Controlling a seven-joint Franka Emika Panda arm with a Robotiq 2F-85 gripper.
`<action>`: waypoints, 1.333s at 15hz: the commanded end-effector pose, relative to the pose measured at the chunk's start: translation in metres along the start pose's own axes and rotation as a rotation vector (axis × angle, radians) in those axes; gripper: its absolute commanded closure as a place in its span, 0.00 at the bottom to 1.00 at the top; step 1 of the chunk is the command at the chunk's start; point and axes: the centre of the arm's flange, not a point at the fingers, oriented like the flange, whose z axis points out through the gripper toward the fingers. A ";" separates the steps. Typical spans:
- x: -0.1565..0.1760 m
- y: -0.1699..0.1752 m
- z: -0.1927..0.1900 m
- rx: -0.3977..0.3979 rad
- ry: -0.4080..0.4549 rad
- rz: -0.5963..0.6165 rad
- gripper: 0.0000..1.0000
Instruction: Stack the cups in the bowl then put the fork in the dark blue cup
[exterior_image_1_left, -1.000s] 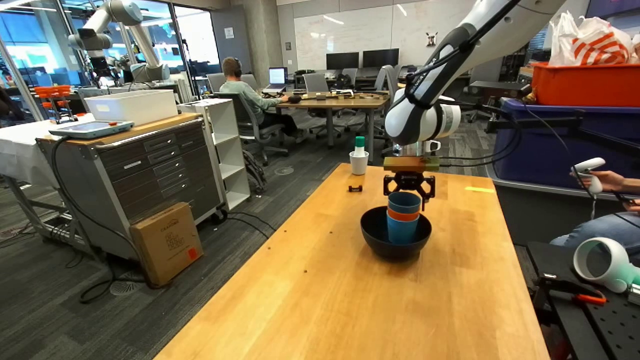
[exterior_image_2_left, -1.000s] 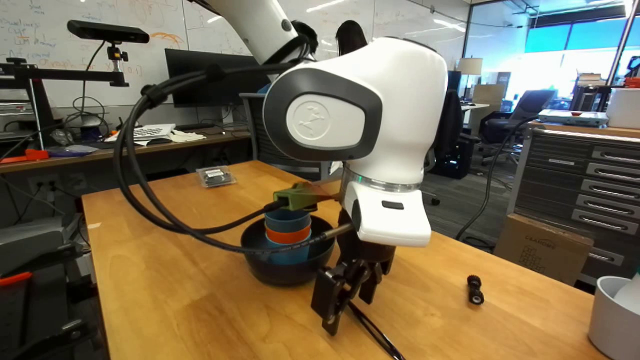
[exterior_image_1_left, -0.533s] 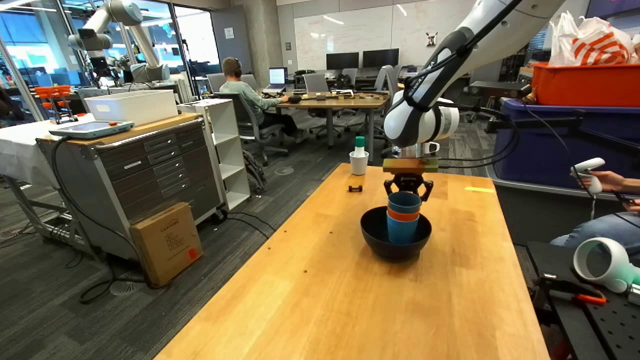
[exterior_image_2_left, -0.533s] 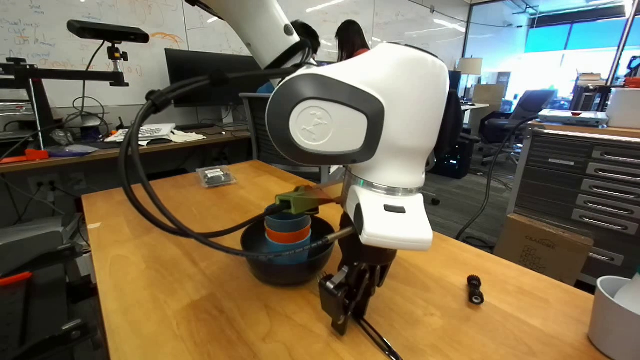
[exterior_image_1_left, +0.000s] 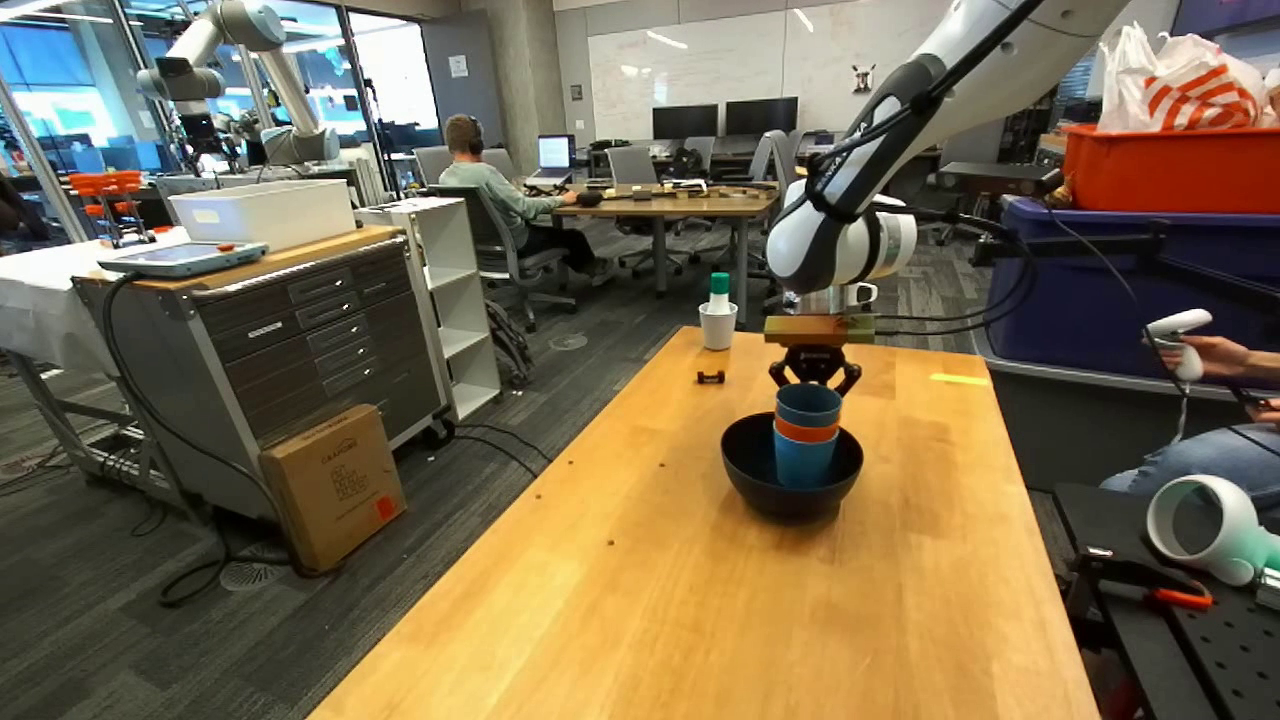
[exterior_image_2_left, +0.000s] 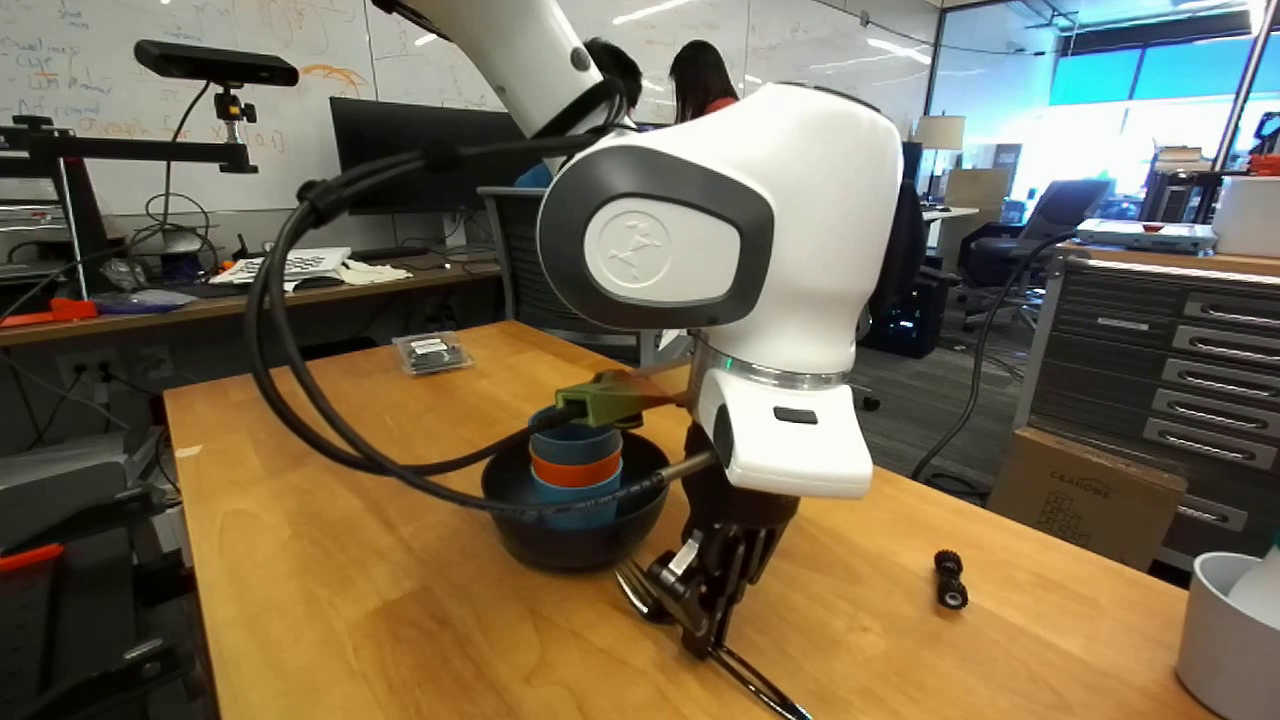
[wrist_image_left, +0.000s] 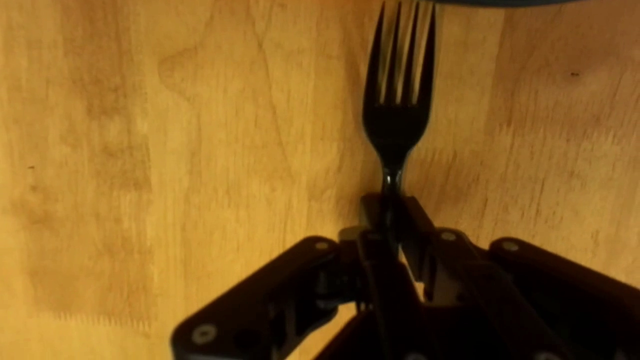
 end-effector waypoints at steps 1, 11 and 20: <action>0.004 -0.007 -0.010 -0.003 0.030 -0.002 0.87; 0.008 -0.001 -0.093 0.080 0.139 0.010 0.87; -0.055 -0.002 -0.180 0.254 0.348 -0.229 0.87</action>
